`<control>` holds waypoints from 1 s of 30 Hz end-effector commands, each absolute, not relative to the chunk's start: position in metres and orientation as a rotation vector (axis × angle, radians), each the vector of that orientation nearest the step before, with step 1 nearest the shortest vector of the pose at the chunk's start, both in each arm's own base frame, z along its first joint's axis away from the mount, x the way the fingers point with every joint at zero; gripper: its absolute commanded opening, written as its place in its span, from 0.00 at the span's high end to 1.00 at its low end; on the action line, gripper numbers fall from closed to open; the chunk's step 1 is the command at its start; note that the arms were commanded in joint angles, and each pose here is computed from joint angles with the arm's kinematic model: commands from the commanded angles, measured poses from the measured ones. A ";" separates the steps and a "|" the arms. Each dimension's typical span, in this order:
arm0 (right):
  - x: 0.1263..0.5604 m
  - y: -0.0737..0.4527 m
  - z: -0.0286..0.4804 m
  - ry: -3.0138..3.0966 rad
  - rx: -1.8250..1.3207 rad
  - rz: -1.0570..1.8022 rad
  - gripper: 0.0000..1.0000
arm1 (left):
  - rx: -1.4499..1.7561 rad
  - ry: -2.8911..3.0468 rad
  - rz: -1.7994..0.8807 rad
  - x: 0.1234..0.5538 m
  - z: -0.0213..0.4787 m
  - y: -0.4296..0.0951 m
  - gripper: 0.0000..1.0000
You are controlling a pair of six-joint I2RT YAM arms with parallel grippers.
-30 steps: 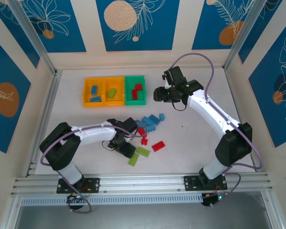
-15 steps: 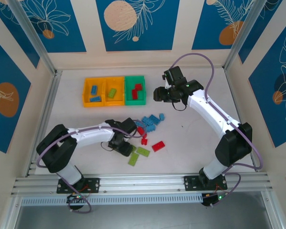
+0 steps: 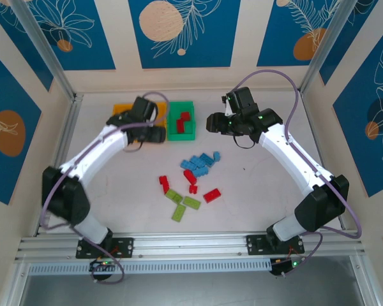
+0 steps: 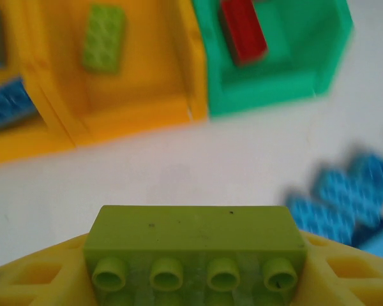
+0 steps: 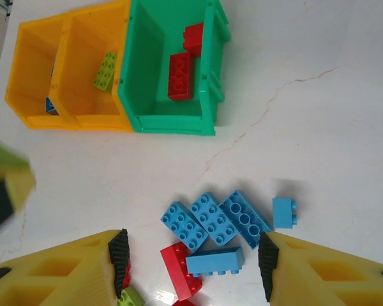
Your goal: Sort the legos into containers by color
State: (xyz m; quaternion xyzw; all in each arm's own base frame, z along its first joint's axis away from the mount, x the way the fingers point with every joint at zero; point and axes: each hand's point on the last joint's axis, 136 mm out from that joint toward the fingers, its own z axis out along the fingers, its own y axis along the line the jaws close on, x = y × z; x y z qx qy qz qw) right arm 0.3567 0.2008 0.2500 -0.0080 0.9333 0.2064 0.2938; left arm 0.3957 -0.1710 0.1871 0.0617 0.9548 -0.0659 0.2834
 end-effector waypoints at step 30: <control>0.316 0.176 0.157 2.759 0.151 0.479 0.39 | 0.433 2.026 -0.576 0.397 0.343 -0.192 0.22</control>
